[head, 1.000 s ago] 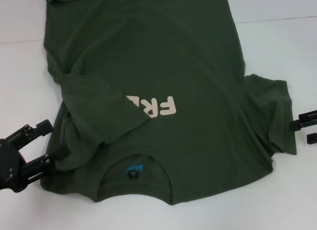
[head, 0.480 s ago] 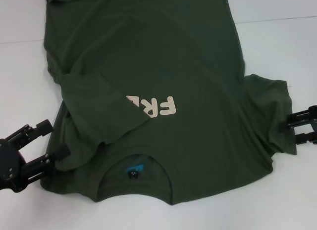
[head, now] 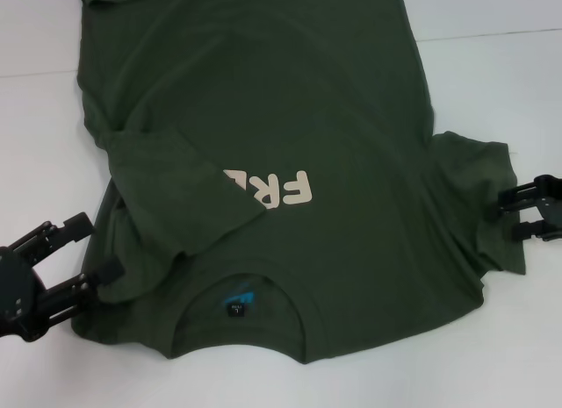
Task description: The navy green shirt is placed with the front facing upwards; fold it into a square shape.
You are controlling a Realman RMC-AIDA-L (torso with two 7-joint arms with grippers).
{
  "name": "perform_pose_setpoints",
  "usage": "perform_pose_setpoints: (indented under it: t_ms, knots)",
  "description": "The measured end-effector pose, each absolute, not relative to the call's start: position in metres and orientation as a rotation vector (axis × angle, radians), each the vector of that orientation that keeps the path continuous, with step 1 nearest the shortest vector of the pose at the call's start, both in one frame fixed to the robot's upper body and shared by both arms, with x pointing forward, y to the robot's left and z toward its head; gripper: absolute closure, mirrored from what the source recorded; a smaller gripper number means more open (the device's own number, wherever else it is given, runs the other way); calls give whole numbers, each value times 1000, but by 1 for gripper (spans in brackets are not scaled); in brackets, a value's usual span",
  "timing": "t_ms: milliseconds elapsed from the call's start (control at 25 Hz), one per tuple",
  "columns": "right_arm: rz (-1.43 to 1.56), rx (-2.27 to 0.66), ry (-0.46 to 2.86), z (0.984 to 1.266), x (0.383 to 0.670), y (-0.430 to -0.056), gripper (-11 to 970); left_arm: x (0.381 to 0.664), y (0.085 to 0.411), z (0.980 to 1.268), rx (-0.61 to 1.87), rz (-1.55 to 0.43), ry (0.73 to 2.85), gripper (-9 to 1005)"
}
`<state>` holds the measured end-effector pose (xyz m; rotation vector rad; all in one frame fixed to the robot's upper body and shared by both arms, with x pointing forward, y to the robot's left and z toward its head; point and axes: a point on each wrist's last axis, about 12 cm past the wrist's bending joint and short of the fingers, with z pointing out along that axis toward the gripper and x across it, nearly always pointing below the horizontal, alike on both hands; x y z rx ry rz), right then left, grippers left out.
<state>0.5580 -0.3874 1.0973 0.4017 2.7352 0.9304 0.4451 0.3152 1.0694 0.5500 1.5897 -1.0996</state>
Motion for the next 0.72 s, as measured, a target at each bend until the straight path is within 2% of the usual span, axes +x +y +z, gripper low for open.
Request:
perform_pose_setpoints:
  t_ms: [720]
  knots:
    - [874, 383, 2781, 1098, 567, -377, 292, 445, 315, 1069, 550, -1098, 1590, 156]
